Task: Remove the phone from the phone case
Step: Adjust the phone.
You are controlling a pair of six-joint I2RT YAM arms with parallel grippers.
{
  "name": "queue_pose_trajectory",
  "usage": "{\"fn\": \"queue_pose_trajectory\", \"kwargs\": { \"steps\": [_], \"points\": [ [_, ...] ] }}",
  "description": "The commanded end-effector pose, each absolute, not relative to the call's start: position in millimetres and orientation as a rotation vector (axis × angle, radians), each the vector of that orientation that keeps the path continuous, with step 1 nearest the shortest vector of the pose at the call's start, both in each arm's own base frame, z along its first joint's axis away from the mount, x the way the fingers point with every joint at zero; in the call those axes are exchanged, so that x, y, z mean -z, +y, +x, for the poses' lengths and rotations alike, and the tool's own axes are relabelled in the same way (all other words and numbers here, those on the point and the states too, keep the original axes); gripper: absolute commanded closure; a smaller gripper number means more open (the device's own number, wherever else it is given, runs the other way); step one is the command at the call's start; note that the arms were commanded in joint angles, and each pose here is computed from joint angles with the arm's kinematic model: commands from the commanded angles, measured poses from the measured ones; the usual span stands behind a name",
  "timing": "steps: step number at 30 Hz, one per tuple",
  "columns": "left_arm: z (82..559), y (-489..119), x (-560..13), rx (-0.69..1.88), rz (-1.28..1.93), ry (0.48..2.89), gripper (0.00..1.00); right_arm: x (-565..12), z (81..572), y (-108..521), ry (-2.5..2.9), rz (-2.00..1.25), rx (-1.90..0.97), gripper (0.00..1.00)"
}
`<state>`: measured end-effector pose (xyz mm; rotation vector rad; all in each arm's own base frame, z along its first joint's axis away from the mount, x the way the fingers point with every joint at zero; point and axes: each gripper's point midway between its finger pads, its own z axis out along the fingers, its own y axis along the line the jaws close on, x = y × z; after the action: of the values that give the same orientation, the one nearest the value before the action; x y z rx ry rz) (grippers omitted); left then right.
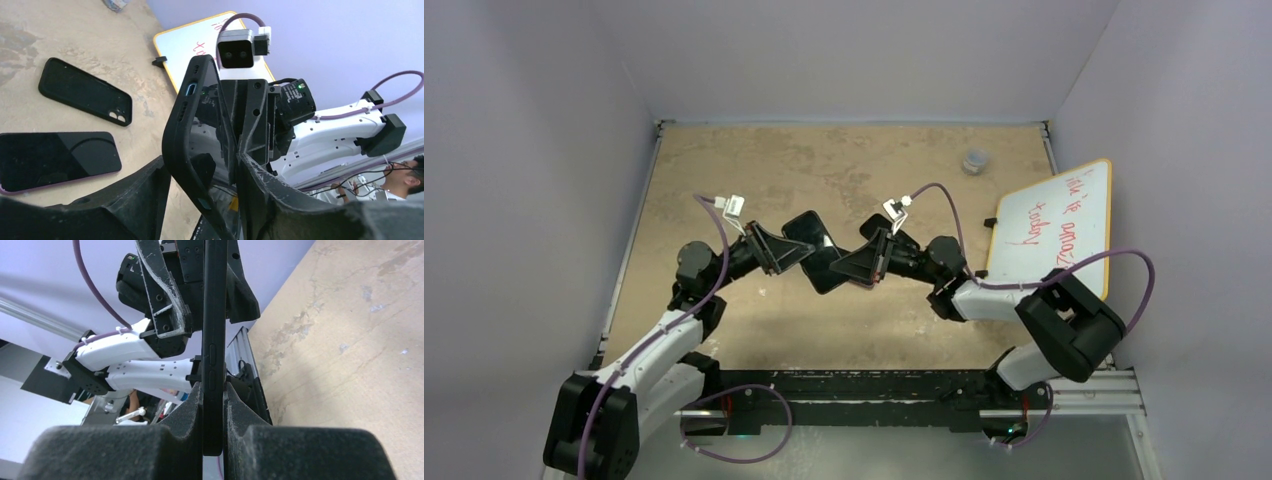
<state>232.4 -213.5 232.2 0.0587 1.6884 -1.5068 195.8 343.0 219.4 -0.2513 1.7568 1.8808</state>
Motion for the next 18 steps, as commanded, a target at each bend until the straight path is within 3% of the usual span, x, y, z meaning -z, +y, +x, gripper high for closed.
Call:
{"fn": "queue_pose_trajectory", "kwargs": {
  "steps": [1, 6, 11, 12, 18],
  "points": [
    [225.9, -215.3, -248.5, 1.559, 0.114, 1.608, 0.52, -272.3, 186.6, 344.6, 1.525, -0.358, -2.001, 1.0],
    [223.0, -216.5, -248.9, 1.593, 0.114, 1.594, 0.68, -271.2, 186.4, 346.3, 1.522, -0.35, -2.037, 1.0],
    [224.9, -216.5, -252.4, 1.603, 0.096, 1.591, 1.0, -263.5, 190.8, 349.2, 1.55, -0.349, -2.012, 0.97],
    [225.7, -216.2, -252.7, 1.603, 0.088, 1.592, 1.0, -261.9, 191.7, 349.6, 1.557, -0.348, -2.004, 0.96],
    [231.8, -206.9, -243.6, 1.601, -0.098, 1.613, 1.0, -247.9, 197.2, 348.1, 1.597, -0.334, -1.924, 0.61]
  ]
}}
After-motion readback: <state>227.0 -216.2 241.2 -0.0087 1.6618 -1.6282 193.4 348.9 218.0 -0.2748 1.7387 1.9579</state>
